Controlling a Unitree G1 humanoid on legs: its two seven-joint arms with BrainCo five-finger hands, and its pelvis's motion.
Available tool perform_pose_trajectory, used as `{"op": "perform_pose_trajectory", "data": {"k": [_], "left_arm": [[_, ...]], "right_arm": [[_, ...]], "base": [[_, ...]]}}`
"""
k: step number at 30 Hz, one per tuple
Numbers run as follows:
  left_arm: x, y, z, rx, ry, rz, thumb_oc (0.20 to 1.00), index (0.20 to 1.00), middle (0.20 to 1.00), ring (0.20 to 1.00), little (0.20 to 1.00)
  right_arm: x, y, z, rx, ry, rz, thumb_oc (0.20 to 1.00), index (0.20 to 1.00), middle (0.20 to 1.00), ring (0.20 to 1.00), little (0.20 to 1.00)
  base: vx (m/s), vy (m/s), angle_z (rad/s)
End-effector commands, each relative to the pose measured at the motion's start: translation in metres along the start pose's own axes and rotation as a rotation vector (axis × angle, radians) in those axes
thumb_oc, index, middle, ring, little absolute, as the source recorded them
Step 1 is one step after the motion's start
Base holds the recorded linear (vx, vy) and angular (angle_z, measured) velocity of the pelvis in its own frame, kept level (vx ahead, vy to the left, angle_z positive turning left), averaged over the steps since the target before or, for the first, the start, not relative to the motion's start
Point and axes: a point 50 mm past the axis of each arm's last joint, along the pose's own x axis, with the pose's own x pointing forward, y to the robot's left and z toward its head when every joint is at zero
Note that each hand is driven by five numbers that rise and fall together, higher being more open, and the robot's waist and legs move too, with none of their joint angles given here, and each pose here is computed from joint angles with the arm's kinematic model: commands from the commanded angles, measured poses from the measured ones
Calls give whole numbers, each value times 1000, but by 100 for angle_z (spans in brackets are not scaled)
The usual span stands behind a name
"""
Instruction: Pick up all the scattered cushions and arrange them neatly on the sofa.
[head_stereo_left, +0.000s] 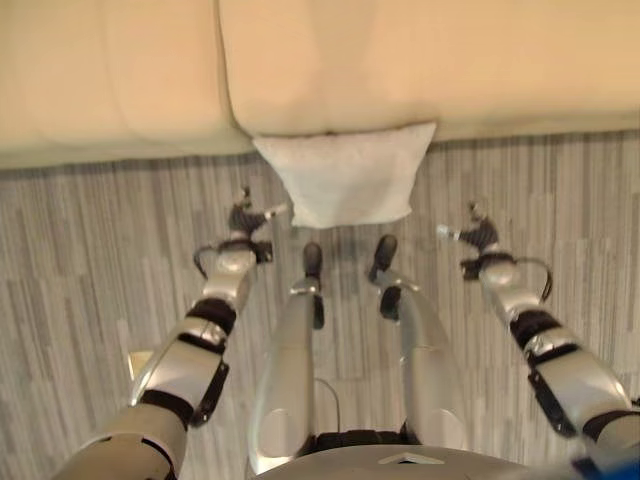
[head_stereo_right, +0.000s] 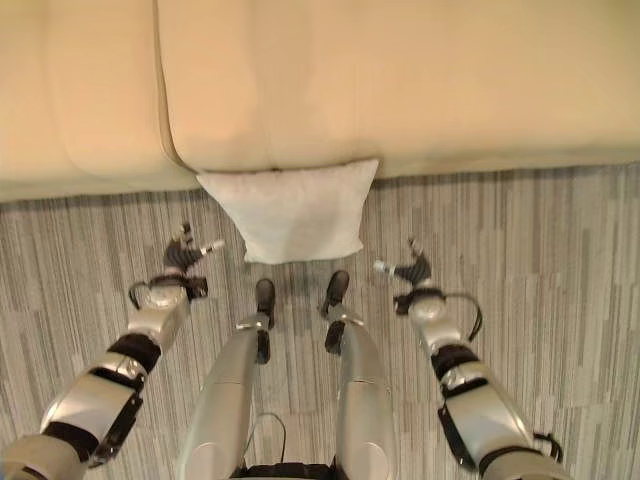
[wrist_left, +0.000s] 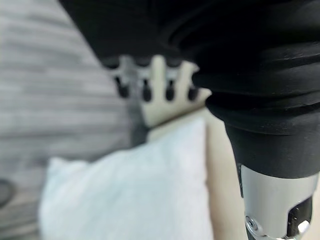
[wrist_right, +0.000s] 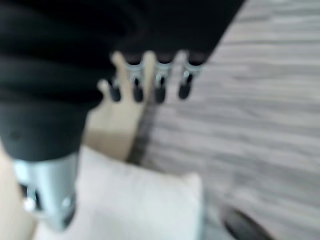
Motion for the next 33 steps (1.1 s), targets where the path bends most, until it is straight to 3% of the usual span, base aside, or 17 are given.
{"op": "perform_pose_trajectory", "data": {"k": [1,9,21,27,33], "left_arm": [[-17,20,-36,-31,72,92,1000,1000,1000,1000,1000],[11,7,32,-85,-92,98,1000,1000,1000,1000,1000],[29,-2,118,-83,-284,89,1000,1000,1000,1000,1000],[28,-11,171,-107,-419,65,1000,1000,1000,1000,1000],[11,-47,208,-135,-562,-54,1000,1000,1000,1000,1000]], "right_arm": [[-18,-11,-33,-10,37,-52,1000,1000,1000,1000,1000],[15,-30,59,-5,-219,-144,1000,1000,1000,1000,1000],[31,-48,120,-3,-332,-203,1000,1000,1000,1000,1000],[33,-59,146,9,-391,-222,1000,1000,1000,1000,1000],[32,-73,180,-49,-473,-237,1000,1000,1000,1000,1000]], "base": [[-23,42,5],[-3,21,1],[16,28,-4],[34,48,-6],[30,23,-2]]}}
